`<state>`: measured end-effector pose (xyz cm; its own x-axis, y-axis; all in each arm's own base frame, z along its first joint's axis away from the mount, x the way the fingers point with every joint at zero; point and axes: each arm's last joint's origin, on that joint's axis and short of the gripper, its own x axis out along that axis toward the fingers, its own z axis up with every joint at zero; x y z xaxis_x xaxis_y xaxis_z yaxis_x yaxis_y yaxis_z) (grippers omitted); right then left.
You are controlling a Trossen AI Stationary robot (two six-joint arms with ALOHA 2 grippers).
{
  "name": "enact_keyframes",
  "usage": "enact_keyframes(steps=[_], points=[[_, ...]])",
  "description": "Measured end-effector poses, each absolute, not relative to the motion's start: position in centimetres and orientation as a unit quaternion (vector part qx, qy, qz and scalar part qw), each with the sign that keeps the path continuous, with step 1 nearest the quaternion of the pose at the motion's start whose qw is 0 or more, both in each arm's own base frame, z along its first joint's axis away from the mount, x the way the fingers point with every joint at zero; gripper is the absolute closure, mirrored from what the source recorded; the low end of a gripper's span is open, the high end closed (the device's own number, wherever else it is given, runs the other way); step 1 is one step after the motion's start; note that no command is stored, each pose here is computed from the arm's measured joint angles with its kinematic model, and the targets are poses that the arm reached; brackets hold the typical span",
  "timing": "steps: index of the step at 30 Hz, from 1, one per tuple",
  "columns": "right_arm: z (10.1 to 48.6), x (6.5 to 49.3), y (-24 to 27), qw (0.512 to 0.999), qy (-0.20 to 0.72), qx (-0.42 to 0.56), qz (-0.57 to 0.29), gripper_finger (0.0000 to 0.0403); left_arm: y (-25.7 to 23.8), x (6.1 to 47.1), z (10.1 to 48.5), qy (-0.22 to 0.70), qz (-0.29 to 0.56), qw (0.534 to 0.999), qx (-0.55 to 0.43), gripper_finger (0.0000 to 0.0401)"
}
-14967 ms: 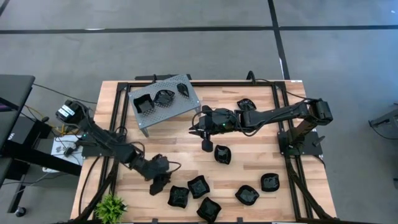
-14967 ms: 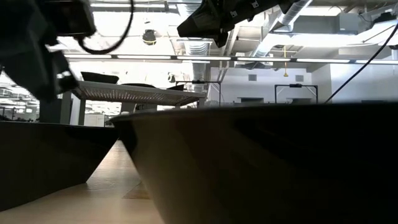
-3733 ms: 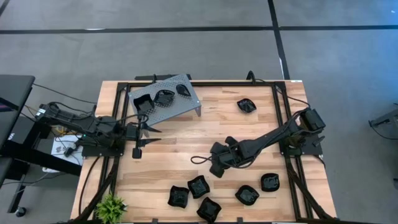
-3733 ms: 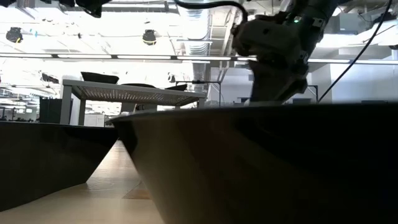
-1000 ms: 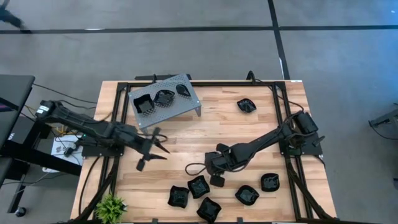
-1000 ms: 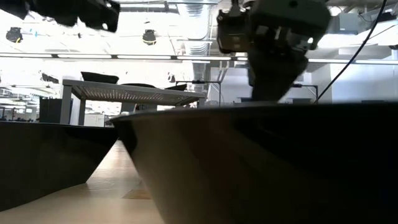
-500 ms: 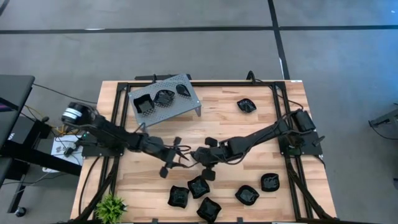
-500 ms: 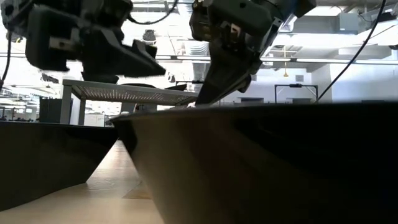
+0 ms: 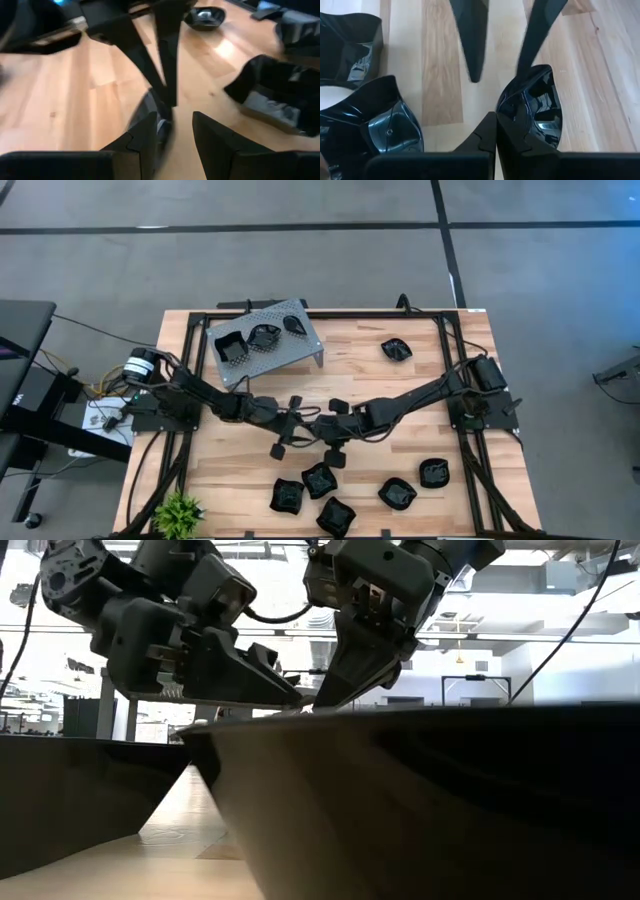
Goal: Pick & Place Mini shaped plates
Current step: Stack the black leaf shaped plate on top of the black leaf shaped plate on the shelf
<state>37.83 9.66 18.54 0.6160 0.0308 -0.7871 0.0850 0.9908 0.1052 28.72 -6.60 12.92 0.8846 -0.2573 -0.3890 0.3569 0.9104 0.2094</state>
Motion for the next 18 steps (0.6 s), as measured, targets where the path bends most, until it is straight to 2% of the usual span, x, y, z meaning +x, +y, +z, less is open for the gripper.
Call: enact_keyframes(steps=[4,14,18], points=[[18.5,37.8,9.7,0.897,0.438,0.063,-0.013,0.0403,-6.5,28.7,12.6,0.191,-0.176,0.96,0.105,0.0274],[18.8,38.2,9.8,0.908,0.417,0.044,0.002,0.0403,-6.1,28.8,11.5,0.212,-0.168,0.957,0.103,0.0274],[18.8,38.2,9.7,0.908,0.415,0.045,0.001,0.0403,-6.0,28.9,11.8,0.205,-0.165,0.959,0.104,0.0287]])
